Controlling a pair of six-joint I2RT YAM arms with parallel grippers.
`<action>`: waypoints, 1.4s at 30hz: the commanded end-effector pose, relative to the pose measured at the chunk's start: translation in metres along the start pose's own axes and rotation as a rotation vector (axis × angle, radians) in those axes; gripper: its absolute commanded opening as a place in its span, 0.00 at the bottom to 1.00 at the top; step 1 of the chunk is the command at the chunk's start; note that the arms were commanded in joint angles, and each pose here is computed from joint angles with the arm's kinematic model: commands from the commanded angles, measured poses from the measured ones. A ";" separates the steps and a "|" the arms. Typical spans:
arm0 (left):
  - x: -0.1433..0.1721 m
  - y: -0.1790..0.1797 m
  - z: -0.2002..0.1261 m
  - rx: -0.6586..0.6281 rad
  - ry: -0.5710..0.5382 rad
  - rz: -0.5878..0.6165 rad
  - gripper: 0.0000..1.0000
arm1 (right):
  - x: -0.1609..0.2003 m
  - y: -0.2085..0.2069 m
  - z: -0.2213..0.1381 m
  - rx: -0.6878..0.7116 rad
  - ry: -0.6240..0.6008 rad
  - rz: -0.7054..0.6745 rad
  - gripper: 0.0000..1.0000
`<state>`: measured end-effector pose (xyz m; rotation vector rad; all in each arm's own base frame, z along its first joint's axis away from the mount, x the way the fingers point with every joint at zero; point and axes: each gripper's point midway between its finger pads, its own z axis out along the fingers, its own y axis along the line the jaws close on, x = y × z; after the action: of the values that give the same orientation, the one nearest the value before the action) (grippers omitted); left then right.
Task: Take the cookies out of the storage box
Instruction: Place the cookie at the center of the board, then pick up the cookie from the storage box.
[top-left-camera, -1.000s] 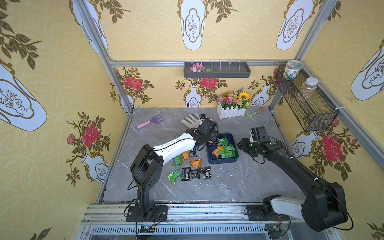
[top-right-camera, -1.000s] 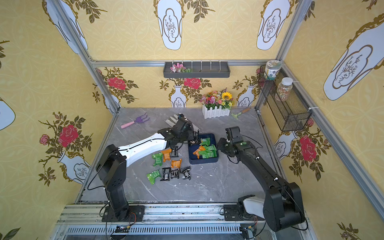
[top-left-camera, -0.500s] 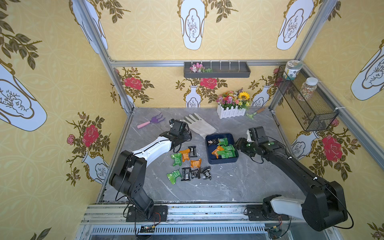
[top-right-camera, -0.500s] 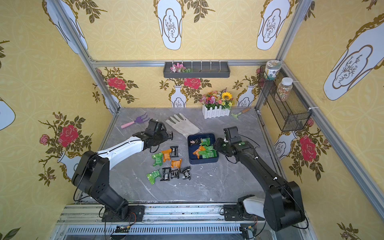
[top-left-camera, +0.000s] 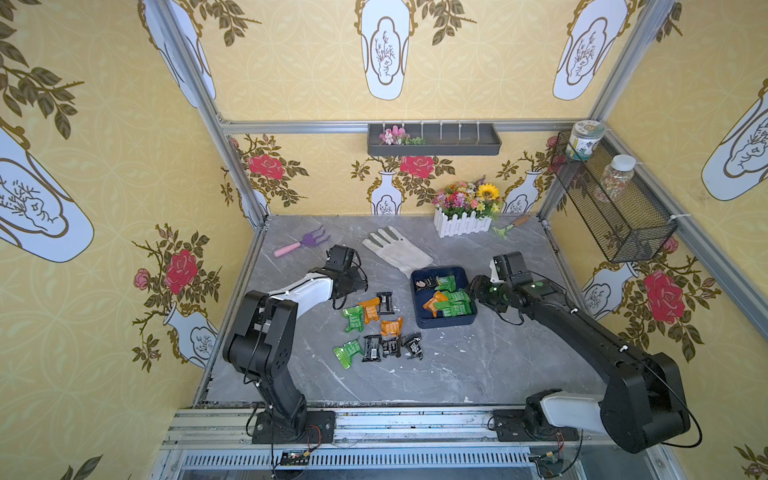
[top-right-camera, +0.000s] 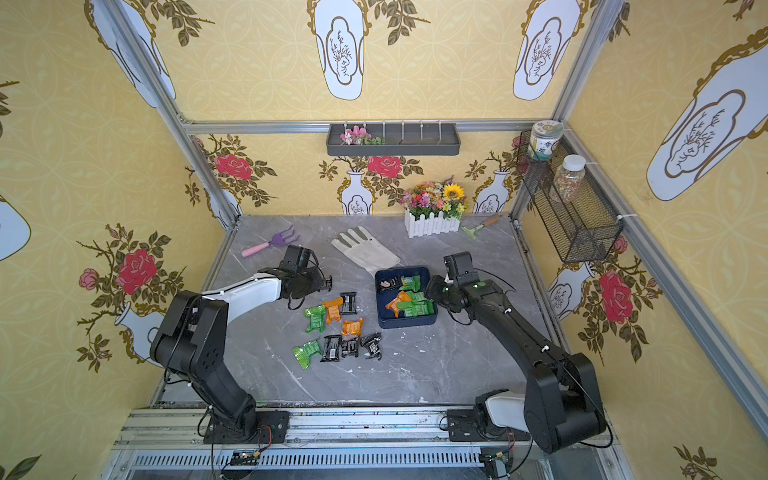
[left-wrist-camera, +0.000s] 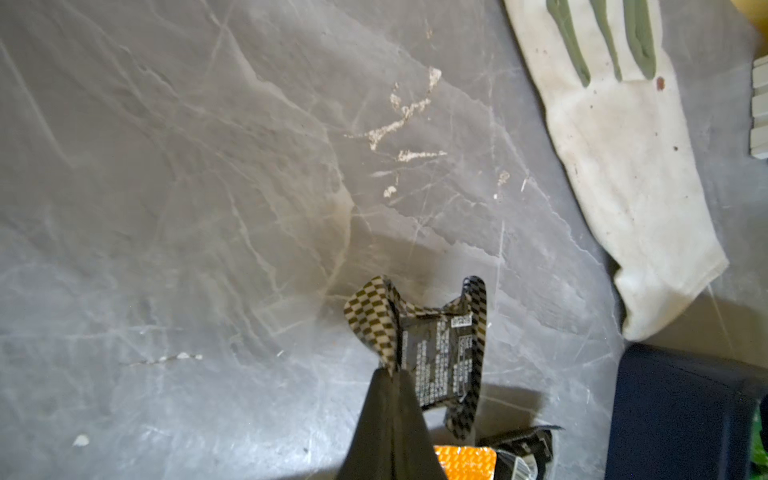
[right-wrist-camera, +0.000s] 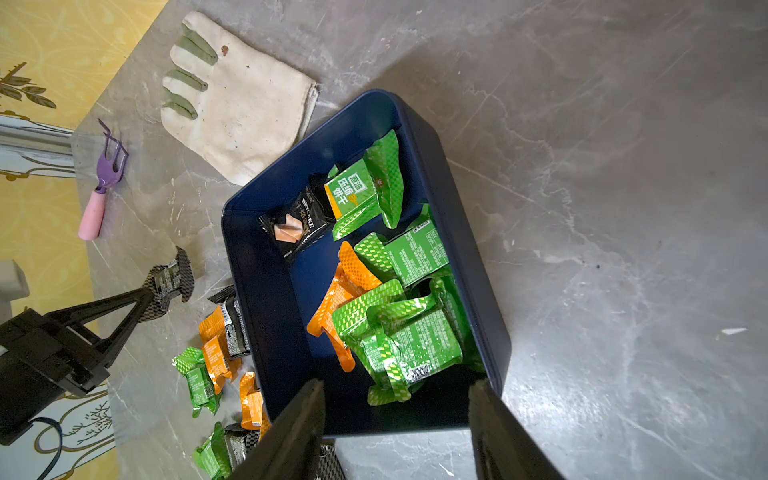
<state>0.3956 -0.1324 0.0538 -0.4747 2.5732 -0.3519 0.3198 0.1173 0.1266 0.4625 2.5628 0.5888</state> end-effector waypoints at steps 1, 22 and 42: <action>0.006 -0.007 0.003 0.050 0.021 0.012 0.00 | -0.002 0.001 0.000 0.000 -0.008 -0.014 0.60; -0.026 -0.056 -0.062 0.217 -0.127 -0.047 0.56 | 0.009 0.028 0.020 0.067 0.022 -0.152 0.59; 0.109 -0.151 -0.054 0.438 0.130 -0.145 0.52 | -0.004 0.040 0.118 0.207 0.153 -0.514 0.64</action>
<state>0.3211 -0.2973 0.1080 -0.4647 2.4773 -0.9682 0.3884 0.1905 0.0579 -0.0492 2.7383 0.2534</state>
